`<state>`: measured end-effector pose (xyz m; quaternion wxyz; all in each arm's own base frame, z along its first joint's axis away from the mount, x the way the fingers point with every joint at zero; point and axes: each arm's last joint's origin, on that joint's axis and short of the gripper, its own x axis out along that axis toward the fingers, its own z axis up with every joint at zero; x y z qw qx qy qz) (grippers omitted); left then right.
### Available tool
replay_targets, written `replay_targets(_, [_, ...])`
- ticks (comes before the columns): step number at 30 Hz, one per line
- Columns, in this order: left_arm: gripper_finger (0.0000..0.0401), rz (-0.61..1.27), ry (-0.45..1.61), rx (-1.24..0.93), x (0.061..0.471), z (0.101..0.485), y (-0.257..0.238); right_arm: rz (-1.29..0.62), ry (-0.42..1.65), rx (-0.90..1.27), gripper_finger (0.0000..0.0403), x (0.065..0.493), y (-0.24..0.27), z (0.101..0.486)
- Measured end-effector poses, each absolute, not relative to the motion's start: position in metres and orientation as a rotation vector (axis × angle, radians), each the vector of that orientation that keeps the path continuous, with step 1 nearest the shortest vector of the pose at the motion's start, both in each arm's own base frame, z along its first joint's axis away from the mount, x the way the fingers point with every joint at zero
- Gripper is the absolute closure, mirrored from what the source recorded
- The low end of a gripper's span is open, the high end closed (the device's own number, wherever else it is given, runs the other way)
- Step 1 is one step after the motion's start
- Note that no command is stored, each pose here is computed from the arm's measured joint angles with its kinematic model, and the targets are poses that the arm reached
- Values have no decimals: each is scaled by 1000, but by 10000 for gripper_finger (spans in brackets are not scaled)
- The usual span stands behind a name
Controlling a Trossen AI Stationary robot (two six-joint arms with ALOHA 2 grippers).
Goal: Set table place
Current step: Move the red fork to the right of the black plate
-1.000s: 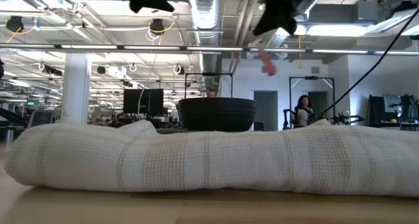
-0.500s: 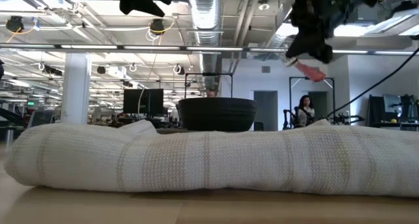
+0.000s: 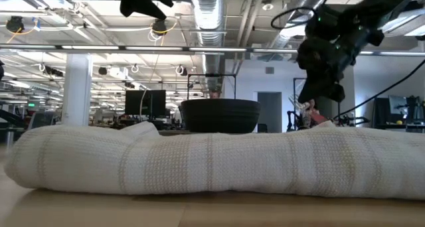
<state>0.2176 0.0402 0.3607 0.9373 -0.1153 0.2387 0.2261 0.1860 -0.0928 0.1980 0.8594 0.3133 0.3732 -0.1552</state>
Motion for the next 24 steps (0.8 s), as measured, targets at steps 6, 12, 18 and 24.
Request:
replay_targets(6, [166,469,483,-261,218,361,40,-297,763,690,386,184,-104,174])
replay_targets(12, [166,470,482,-263,218,361,40,-280,825,703,386,187,-114,155])
replay_targets(18, [166,471,481,-268,218,361,40,-279,838,706,386,196,-123,137])
replay_targets(24, [166,474,496,-272,217,359,40,-316,858,729,386,202,-129,121])
